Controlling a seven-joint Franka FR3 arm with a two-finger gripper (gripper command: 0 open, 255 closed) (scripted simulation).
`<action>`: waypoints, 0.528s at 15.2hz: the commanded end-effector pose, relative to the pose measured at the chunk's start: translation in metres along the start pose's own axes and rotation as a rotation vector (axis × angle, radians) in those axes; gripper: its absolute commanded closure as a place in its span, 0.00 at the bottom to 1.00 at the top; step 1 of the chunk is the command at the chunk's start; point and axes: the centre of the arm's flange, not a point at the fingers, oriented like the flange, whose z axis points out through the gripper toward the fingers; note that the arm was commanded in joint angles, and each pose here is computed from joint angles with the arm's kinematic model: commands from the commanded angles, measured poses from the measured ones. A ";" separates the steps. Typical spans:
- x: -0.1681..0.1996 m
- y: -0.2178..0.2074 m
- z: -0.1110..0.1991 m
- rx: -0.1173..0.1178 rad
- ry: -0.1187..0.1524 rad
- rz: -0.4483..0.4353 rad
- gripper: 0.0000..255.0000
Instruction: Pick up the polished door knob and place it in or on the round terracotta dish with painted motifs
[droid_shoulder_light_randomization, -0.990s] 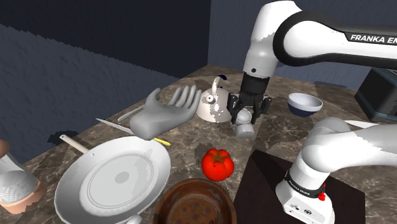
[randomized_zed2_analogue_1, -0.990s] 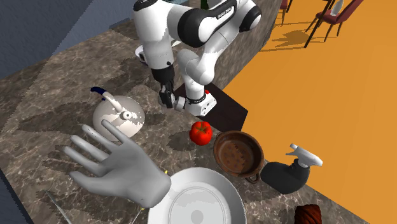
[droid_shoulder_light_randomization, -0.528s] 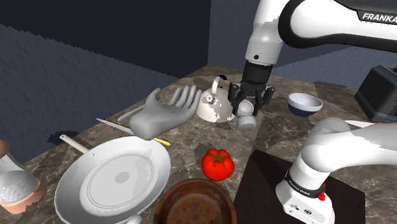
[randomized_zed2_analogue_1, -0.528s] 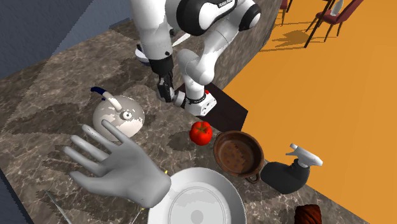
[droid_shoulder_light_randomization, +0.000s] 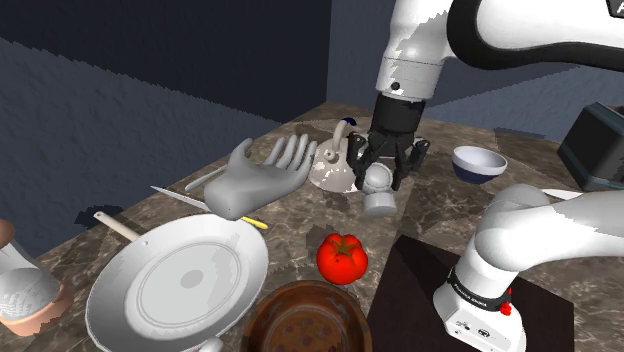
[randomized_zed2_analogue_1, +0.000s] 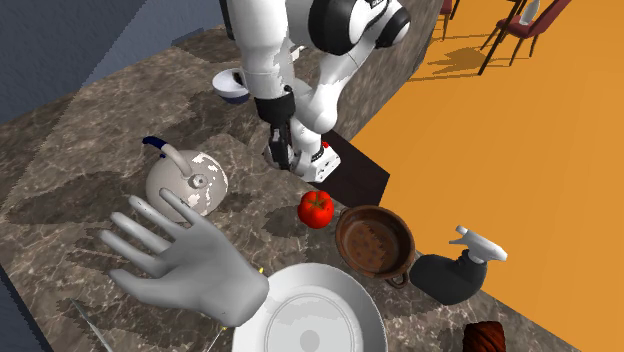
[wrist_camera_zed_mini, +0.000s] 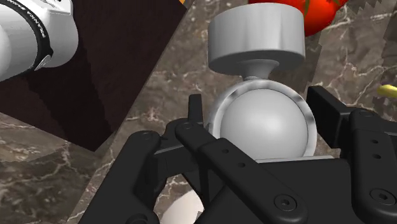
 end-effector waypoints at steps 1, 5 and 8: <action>-0.021 -0.016 0.005 0.000 -0.001 0.001 1.00; -0.063 -0.048 0.012 0.000 -0.001 0.001 1.00; -0.094 -0.072 0.016 0.000 -0.001 0.001 1.00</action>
